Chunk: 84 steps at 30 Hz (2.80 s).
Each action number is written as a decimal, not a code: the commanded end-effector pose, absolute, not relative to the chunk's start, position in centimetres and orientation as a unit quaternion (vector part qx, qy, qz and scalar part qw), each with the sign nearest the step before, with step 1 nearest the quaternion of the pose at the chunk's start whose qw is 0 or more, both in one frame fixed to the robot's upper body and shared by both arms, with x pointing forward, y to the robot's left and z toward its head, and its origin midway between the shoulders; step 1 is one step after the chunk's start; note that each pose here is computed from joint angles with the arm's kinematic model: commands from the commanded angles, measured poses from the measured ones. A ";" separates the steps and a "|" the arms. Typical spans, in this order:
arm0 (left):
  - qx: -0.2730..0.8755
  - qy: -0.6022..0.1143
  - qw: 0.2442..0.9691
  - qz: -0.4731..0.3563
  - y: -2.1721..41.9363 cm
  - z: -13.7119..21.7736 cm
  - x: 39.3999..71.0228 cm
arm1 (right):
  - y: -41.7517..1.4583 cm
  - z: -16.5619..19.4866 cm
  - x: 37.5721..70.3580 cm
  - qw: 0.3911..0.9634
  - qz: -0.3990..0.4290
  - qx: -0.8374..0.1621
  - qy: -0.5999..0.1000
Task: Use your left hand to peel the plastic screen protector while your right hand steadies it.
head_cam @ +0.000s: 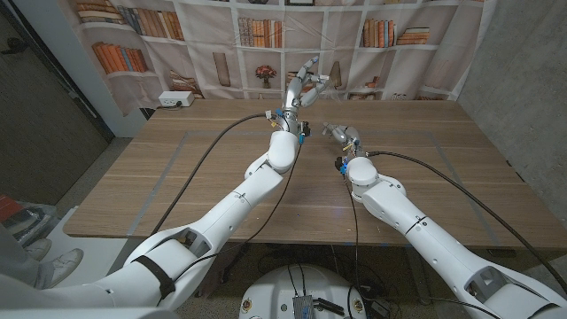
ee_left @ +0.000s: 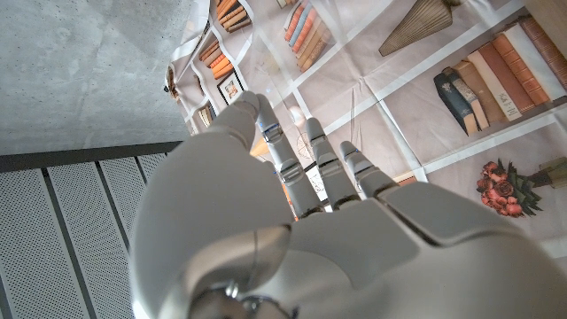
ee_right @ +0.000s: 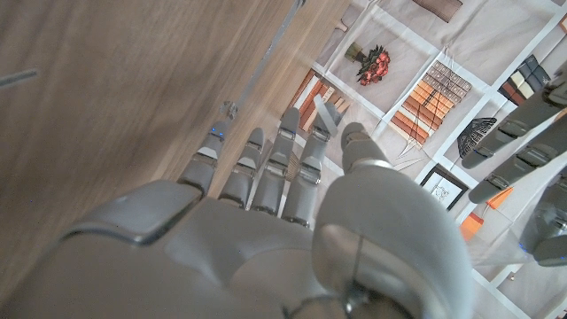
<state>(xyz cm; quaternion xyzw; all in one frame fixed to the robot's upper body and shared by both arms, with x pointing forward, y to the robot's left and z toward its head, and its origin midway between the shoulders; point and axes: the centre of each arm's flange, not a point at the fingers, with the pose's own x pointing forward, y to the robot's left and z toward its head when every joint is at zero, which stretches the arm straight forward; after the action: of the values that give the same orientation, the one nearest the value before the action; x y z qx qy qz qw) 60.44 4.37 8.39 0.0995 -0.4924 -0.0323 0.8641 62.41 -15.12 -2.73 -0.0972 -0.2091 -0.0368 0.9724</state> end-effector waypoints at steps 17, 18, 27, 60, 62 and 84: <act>0.092 -0.500 0.860 -0.035 4.6 8.8 60.4 | -15.4 -3.1 62.5 0.976 -0.032 -0.079 -0.200; 0.091 -0.500 0.860 -0.035 4.6 8.8 60.4 | -15.4 -3.1 62.5 0.976 -0.031 -0.078 -0.199; 0.088 -0.510 0.855 -0.035 4.6 8.9 60.1 | -15.8 -3.6 63.0 0.980 -0.032 -0.065 -0.184; 0.032 -0.592 0.804 -0.038 10.2 10.2 54.8 | -15.7 -2.8 62.7 0.980 -0.073 -0.080 -0.170; 0.029 -0.591 0.805 -0.034 11.1 9.7 54.3 | -15.8 -2.7 62.5 0.978 -0.080 -0.079 -0.175; 0.040 -0.587 0.809 -0.004 14.9 7.8 51.7 | -16.8 -1.8 60.7 0.967 -0.082 -0.059 -0.236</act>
<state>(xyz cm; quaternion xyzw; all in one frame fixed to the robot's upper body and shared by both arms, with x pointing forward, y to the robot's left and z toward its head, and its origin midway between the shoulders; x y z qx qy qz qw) 52.86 13.08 8.74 0.0419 -0.5927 -0.0236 0.8040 61.06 -15.97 -2.54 -0.0670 -0.2016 -0.0943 0.9726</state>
